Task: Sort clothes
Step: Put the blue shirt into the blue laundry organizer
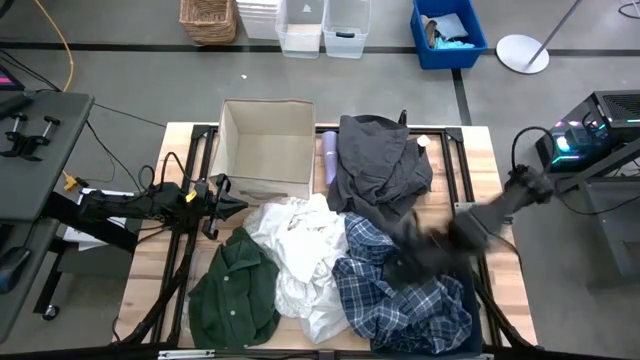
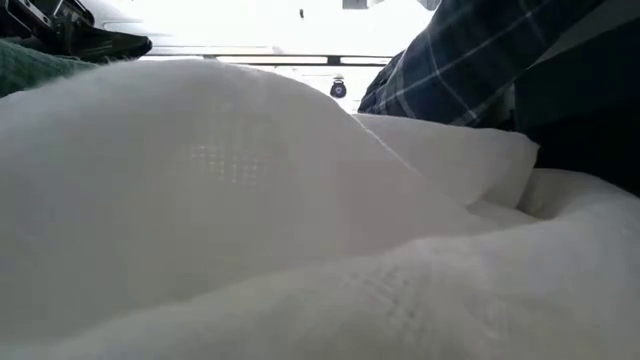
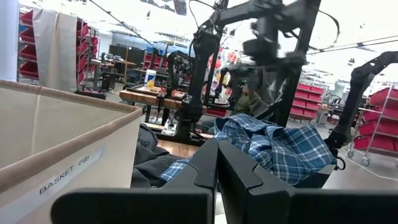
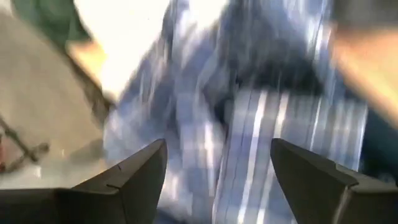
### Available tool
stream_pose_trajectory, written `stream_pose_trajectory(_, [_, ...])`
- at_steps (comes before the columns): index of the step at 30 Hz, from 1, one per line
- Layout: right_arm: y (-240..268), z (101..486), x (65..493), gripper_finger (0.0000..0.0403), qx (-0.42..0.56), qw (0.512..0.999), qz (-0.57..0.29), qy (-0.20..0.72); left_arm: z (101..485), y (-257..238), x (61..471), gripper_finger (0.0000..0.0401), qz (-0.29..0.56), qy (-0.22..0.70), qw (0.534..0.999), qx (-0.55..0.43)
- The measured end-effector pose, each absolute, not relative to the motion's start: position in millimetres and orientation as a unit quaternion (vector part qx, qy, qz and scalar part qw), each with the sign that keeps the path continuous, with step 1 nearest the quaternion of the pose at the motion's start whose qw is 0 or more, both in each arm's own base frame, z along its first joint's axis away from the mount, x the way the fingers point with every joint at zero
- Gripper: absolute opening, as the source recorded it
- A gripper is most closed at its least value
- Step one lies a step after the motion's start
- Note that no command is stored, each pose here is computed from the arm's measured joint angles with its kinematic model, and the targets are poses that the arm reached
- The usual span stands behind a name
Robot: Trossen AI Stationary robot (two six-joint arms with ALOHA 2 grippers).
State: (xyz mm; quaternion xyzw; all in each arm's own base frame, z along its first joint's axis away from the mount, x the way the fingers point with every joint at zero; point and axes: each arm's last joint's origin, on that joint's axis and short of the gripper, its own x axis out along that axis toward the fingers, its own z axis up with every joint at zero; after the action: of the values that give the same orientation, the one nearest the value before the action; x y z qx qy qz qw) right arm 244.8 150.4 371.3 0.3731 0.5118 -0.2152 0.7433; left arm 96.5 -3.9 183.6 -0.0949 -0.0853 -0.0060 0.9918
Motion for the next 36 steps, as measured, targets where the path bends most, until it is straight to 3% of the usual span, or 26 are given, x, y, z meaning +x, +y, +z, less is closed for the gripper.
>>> stream_pose_trajectory(5, [67,364,290,0.0282,0.398,0.752,-0.281,0.445,184,-4,96,0.0,-0.006,-0.085,0.992,-0.095])
stream_pose_trajectory(8, [27,343,303,0.0282,0.406,0.72,-0.313,0.468,184,-4,96,0.0,-0.006,-0.085,0.992,-0.095])
stream_pose_trajectory(11, [8,313,322,0.0282,0.423,0.698,-0.272,0.509,184,-4,96,0.0,-0.006,-0.085,0.992,-0.095])
stream_pose_trajectory(15, [8,276,348,0.0282,0.463,0.668,-0.209,0.543,184,-4,96,0.0,-0.006,-0.085,0.992,-0.095])
stream_pose_trajectory(19, [15,245,369,0.0282,0.456,0.643,-0.21,0.578,184,-4,96,0.0,-0.006,-0.085,0.992,-0.095])
stream_pose_trajectory(24, [28,231,381,0.0282,0.432,0.625,-0.217,0.612,184,-4,96,0.0,-0.006,-0.085,0.992,-0.095])
stream_pose_trajectory(31, [36,223,368,0.0281,0.386,0.59,-0.311,0.637,184,-4,96,0.0,-0.006,-0.085,0.992,-0.095])
stream_pose_trajectory(36, [43,218,365,0.0281,0.377,0.581,-0.314,0.649,184,-4,96,0.0,-0.006,-0.085,0.992,-0.095])
